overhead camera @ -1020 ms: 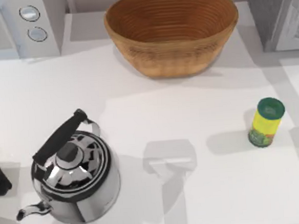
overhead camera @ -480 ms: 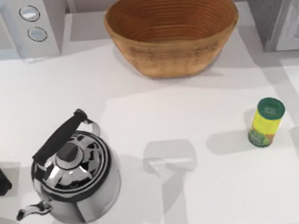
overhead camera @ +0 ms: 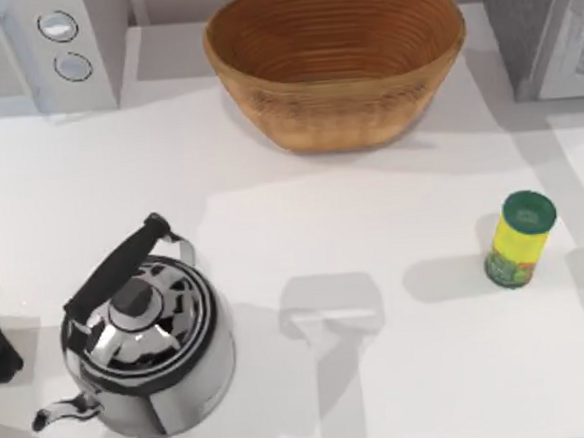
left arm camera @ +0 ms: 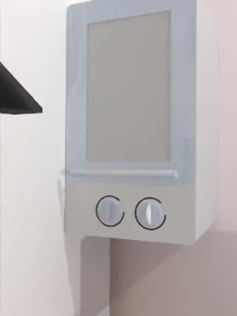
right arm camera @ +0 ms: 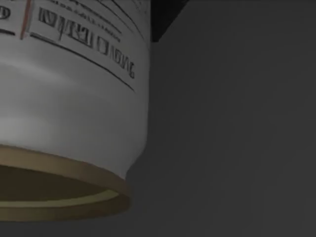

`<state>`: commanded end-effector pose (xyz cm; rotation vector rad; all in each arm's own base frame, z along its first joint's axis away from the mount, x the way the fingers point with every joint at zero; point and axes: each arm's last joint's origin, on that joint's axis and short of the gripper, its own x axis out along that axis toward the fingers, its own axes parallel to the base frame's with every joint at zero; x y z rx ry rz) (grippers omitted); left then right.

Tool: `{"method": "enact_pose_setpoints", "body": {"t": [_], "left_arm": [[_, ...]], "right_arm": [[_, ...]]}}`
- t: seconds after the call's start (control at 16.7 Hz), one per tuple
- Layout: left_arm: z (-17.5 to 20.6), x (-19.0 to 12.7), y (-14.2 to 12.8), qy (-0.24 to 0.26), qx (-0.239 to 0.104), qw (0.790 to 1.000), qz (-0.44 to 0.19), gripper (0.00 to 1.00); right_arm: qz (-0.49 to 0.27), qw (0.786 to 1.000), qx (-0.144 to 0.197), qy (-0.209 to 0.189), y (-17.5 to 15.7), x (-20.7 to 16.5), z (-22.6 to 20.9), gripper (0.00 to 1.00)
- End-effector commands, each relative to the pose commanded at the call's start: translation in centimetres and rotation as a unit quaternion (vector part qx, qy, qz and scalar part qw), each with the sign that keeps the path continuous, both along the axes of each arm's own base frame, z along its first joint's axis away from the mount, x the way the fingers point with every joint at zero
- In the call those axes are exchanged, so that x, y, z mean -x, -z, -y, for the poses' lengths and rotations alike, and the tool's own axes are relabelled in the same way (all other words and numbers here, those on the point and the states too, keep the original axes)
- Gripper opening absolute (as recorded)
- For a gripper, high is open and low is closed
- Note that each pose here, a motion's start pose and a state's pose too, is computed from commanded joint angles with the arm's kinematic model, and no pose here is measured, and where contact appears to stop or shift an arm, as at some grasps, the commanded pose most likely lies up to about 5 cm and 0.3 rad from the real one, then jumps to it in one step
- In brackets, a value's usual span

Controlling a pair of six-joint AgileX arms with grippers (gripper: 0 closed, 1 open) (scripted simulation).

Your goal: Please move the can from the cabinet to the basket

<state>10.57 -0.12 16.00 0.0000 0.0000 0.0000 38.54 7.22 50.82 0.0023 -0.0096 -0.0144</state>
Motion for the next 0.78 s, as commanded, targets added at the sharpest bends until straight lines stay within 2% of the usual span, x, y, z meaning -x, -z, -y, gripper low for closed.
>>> {"method": "enact_pose_setpoints", "body": {"t": [0.24, 0.6, 0.78], "left_arm": [[0.0, 0.0, 0.0, 0.0, 0.0, 1.0, 0.0, 1.0], [0.0, 0.0, 0.0, 0.0, 0.0, 1.0, 0.0, 1.0], [0.0, 0.0, 0.0, 0.0, 0.0, 1.0, 0.0, 1.0]], "right_arm": [[0.0, 1.0, -0.001, -0.003, -2.1, 4.3, -0.8, 0.0], [0.003, 1.0, -0.001, 0.0, -5.6, 15.6, -0.4, 0.0], [0.0, 1.0, 0.0, 0.0, -5.9, 17.9, -0.1, 0.0]]}}
